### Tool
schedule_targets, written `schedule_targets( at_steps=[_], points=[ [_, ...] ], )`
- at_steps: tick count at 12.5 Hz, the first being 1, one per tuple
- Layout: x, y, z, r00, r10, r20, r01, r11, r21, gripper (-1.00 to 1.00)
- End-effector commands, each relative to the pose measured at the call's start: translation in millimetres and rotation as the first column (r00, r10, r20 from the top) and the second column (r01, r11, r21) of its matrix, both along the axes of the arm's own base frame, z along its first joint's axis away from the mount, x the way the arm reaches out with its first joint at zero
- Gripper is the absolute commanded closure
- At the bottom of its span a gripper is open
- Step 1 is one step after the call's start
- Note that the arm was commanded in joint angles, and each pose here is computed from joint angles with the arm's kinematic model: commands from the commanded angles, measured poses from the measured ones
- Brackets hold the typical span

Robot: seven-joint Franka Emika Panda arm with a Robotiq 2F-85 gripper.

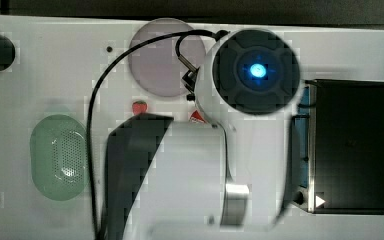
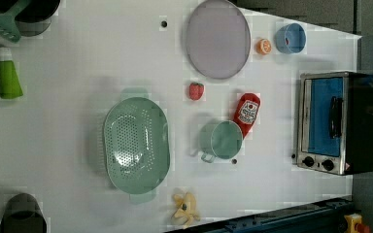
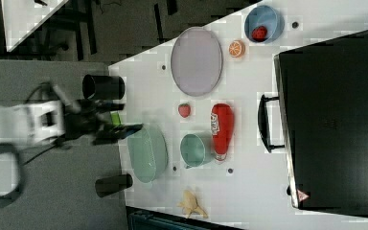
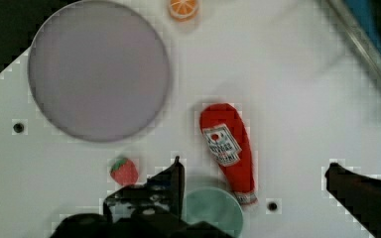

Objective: Pick ketchup from strainer and place it on the table

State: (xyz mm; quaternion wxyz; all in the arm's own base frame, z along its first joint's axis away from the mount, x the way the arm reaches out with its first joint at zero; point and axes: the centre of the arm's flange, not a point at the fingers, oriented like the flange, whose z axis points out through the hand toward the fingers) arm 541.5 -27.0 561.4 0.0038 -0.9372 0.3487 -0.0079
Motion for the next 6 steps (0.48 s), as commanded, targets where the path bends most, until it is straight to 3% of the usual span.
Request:
schedule_targets(
  at_steps=[1, 6],
  points=[
    [3, -2, 20, 0.992, -0.114, -0.052, 0.114, 0.994, -0.001, -1.0],
    [1, -3, 29, 0.99, -0.115, -0.076, 0.115, 0.993, -0.002, -1.0]
  ],
)
